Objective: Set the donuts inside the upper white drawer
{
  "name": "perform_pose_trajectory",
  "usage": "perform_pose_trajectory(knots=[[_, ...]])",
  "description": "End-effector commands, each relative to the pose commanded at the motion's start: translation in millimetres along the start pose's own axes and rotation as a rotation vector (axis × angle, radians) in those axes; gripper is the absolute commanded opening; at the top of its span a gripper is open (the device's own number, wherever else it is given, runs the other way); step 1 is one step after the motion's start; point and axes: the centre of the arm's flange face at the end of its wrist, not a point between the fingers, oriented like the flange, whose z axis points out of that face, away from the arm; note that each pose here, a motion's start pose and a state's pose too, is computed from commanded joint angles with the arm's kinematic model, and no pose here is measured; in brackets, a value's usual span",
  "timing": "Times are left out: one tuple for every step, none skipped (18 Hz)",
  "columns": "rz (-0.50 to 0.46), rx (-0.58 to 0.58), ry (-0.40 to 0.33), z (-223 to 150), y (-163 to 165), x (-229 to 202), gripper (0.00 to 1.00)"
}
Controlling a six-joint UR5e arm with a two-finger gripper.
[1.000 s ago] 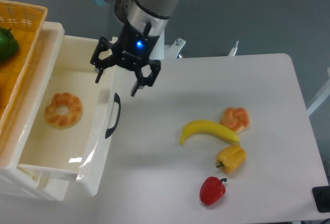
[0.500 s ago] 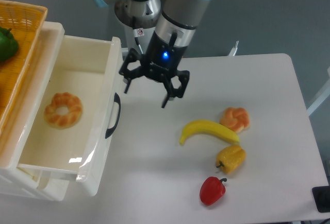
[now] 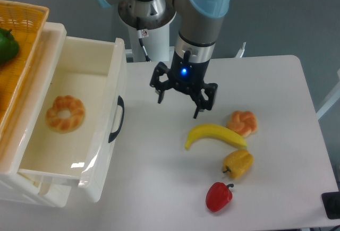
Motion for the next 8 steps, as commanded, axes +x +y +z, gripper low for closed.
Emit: perform_pose_trajectory(knots=[[0.039, -0.025, -0.019, 1.4, 0.9, -3.3, 1.0], [0.081, -0.056, -0.031, 5.3, 2.5, -6.0, 1.0], [0.12, -0.087, -0.037, 10.7, 4.7, -8.0, 1.0], [0.154, -0.112, -0.051, 11.9, 5.2, -7.9, 1.0], [0.175, -0.127, -0.057, 13.7, 5.6, -7.6, 1.0], [0.186, -0.13, -0.057, 15.6, 5.1, -7.6, 1.0], [0.189, -0.131, -0.055, 16.9, 5.0, -6.6, 1.0], [0.193, -0.132, -0.052, 18.5, 4.3, -4.7, 1.0]])
